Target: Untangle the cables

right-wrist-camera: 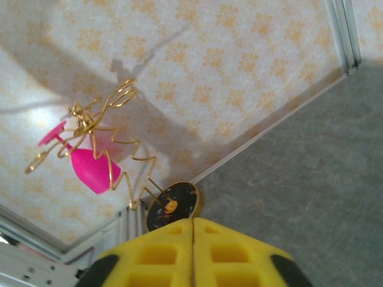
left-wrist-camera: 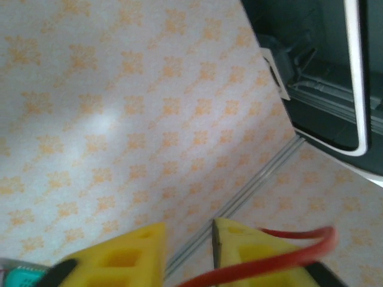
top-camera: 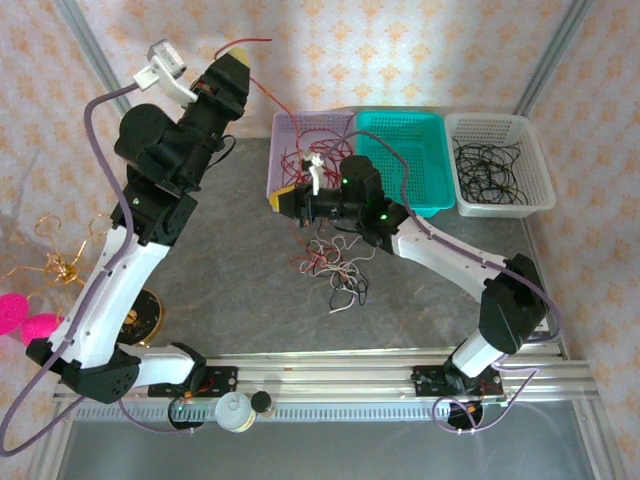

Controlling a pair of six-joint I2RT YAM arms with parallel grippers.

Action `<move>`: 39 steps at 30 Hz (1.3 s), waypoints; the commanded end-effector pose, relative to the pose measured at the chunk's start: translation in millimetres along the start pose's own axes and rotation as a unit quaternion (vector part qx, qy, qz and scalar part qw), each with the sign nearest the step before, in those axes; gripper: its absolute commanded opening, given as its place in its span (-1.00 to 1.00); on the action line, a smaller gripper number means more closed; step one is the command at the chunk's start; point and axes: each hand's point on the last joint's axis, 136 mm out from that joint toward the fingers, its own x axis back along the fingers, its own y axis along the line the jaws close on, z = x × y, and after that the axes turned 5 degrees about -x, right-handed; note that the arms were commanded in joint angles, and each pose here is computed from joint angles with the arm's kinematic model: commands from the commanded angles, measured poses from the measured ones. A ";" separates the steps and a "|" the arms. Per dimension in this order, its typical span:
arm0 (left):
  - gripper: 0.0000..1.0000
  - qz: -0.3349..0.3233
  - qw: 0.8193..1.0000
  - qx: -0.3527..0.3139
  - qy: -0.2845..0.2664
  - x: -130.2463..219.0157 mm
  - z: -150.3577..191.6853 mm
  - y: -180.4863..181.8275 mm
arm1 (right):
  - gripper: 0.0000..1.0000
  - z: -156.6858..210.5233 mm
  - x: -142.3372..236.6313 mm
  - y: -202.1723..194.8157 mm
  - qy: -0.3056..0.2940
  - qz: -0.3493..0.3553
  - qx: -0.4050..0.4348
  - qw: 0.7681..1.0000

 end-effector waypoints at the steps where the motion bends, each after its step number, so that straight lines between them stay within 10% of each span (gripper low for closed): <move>1: -0.18 -0.066 0.997 0.005 0.040 -10.3 24.7 41.7 | -1.00 -39.7 13.3 15.7 -0.049 0.029 -0.049 0.997; 7: 0.55 -0.014 0.997 0.029 0.064 1.4 58.7 54.8 | -1.00 -79.7 44.1 19.4 -0.106 0.107 -0.139 0.979; 16: 0.91 0.115 0.982 0.036 0.142 65.3 121.7 50.8 | -1.00 -153.1 78.7 39.0 -0.218 0.124 -0.211 0.945; 31: 0.86 0.225 0.947 -0.091 0.209 104.4 210.7 50.0 | -1.00 -220.8 81.0 85.0 -0.249 0.037 -0.276 0.927; 39: 0.58 0.133 0.955 -0.163 0.208 70.8 242.8 100.9 | -1.00 -233.8 93.2 111.0 -0.256 -0.006 -0.291 0.922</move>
